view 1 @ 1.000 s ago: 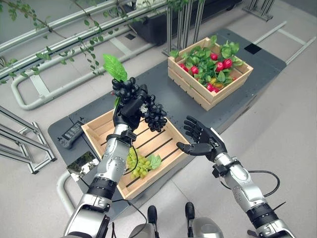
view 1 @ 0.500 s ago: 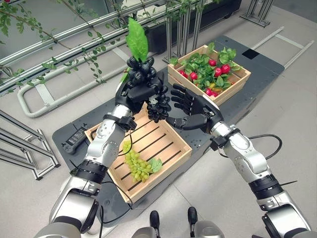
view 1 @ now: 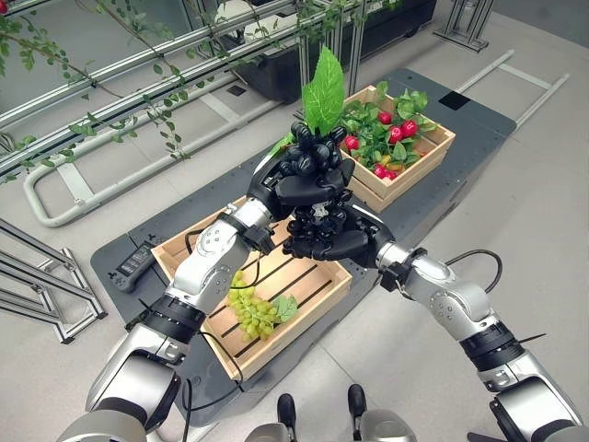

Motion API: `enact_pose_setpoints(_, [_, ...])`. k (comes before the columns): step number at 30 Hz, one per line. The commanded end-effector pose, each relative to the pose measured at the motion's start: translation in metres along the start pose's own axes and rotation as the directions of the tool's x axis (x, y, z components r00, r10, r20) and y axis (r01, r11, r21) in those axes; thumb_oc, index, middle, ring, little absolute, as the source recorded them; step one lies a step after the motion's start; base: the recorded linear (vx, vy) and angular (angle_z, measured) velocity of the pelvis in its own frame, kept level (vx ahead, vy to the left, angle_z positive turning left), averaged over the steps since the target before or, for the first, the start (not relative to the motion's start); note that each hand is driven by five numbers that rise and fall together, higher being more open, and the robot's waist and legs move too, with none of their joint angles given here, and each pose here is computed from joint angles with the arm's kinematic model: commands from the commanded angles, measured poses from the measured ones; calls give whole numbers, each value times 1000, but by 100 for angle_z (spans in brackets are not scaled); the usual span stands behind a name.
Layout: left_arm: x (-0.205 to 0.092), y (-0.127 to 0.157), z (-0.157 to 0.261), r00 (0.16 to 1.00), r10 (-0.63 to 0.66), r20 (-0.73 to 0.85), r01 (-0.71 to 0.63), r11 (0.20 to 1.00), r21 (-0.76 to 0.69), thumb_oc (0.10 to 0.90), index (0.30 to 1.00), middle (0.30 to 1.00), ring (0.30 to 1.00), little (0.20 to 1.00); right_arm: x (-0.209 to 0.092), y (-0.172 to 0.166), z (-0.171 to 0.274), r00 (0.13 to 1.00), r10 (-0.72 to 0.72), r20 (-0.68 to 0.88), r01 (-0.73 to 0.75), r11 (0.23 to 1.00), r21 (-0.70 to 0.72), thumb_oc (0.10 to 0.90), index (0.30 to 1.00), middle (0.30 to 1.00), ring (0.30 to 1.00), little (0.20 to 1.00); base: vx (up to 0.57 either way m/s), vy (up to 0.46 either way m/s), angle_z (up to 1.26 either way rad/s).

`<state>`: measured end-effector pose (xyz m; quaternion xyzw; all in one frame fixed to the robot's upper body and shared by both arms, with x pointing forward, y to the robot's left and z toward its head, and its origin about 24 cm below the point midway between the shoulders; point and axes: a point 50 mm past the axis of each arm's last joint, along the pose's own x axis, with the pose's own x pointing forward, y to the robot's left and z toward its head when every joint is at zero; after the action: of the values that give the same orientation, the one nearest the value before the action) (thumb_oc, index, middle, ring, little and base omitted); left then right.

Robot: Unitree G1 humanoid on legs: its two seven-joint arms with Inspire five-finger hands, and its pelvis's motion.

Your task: Pick up the fruits from the basket on one side to the basket on the other side

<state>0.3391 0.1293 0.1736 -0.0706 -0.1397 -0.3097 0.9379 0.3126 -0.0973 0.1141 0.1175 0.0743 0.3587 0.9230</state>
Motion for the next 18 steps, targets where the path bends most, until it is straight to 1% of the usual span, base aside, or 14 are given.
enact_pose_setpoints(1, [36,-24,47,969,-142,201,137,990,39,400,300,300,300,300,16,34,4,974,191,123,-208,968,139,800,900,900,900,900,0,0,0])
enact_pose_setpoints(3, [36,-29,40,965,-186,183,188,982,8,400,300,300,300,300,22,44,11,960,216,179,-248,951,182,800,900,900,900,900,0,0,0])
enact_pose_setpoints(5, [36,-32,37,963,-205,175,211,977,-18,400,300,300,300,300,23,48,13,953,226,204,-267,941,207,800,900,900,900,900,0,0,0])
enact_pose_setpoints(9, [34,-34,24,955,-261,140,271,961,-58,400,300,300,300,300,24,53,20,934,215,284,-281,935,215,800,900,900,900,900,0,0,0])
enact_pose_setpoints(10, [33,-34,20,956,-267,122,276,959,-58,400,300,300,300,300,24,52,23,928,204,312,-279,935,218,676,714,714,714,714,0,0,0])
enact_pose_setpoints(11, [32,-33,17,957,-268,110,275,959,-62,400,300,300,300,300,24,52,27,923,191,335,-272,938,215,518,476,476,476,476,33,1,-1])
enact_pose_setpoints(12, [31,-31,14,960,-263,99,270,960,-68,400,300,300,300,300,23,50,31,918,168,360,-254,945,207,400,300,300,300,300,39,3,-1])
enact_pose_setpoints(18, [22,-13,4,981,-177,83,185,978,-98,400,300,300,300,300,16,36,41,900,57,432,-153,970,191,400,300,300,300,300,6,0,0])
